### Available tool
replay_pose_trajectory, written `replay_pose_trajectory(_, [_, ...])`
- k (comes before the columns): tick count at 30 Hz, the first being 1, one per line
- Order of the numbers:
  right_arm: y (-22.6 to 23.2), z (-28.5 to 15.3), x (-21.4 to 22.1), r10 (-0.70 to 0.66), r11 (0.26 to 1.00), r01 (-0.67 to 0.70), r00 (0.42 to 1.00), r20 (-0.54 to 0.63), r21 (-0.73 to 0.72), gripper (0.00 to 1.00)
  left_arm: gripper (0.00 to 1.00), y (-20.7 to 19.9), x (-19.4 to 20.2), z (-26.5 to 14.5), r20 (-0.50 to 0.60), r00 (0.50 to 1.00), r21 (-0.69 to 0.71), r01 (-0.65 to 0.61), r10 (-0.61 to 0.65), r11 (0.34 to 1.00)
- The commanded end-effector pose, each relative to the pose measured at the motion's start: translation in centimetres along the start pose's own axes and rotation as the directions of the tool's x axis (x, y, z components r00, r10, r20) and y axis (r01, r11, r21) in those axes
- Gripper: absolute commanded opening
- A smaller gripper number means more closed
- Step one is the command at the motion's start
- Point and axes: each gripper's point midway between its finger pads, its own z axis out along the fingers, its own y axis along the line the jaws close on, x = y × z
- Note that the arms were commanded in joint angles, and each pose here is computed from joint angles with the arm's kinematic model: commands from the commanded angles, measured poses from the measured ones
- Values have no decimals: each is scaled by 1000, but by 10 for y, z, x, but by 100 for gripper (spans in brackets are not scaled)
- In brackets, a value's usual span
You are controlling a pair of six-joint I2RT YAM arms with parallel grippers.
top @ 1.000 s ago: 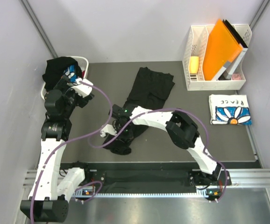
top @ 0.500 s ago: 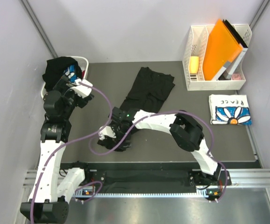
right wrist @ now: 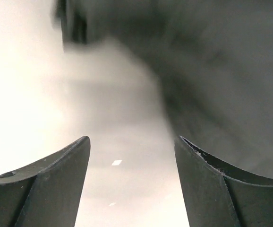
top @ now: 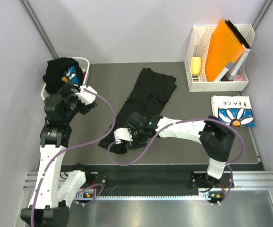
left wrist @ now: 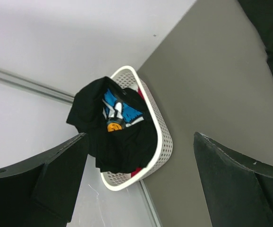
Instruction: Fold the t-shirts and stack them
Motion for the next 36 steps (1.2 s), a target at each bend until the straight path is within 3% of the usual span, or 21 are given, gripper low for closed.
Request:
replay_pose_trajectory(1, [-14,-6,44,21,992,-10,996,-82,125,72,96,-20,-3,-15,28,995,111,-100,98,989])
replay_pose_trajectory(6, [-15,3,64,-3,988,22,993,-120,153,70,96,-25,2,-21,15,995,117,-96,95,988])
replay_pose_trajectory(10, [-23,4,57,-22,985,40,994,-105,168,67,95,-42,-3,-30,44,993,204,-113,106,973])
replay_pose_trajectory(11, [-22,4,54,-23,985,39,995,-98,167,66,94,-65,0,-36,54,994,306,-106,94,946])
replay_pose_trajectory(14, [-11,5,45,-28,991,35,998,-60,128,66,93,-93,13,-50,77,982,427,-188,171,885])
replay_pose_trajectory(17, [13,6,37,15,1000,-14,1000,-14,17,66,91,-84,27,-44,15,987,342,-157,162,927])
replay_pose_trajectory(18, [13,4,32,39,999,-39,999,6,-2,66,92,-49,33,-31,-55,993,134,-97,105,986])
replay_pose_trajectory(21, [29,-4,11,179,976,-164,979,97,-141,66,97,5,32,-38,-88,996,-190,4,-21,982])
replay_pose_trajectory(24, [38,-15,-5,274,938,-234,952,135,-254,64,99,0,31,-47,-100,993,-168,46,-64,985])
replay_pose_trajectory(27, [52,-18,-7,284,912,-232,952,113,-339,63,99,-12,33,-53,-102,994,-123,30,-43,992])
replay_pose_trajectory(36, [50,5,-13,280,896,-217,953,114,-388,61,99,18,18,-56,-93,996,-201,-22,3,979])
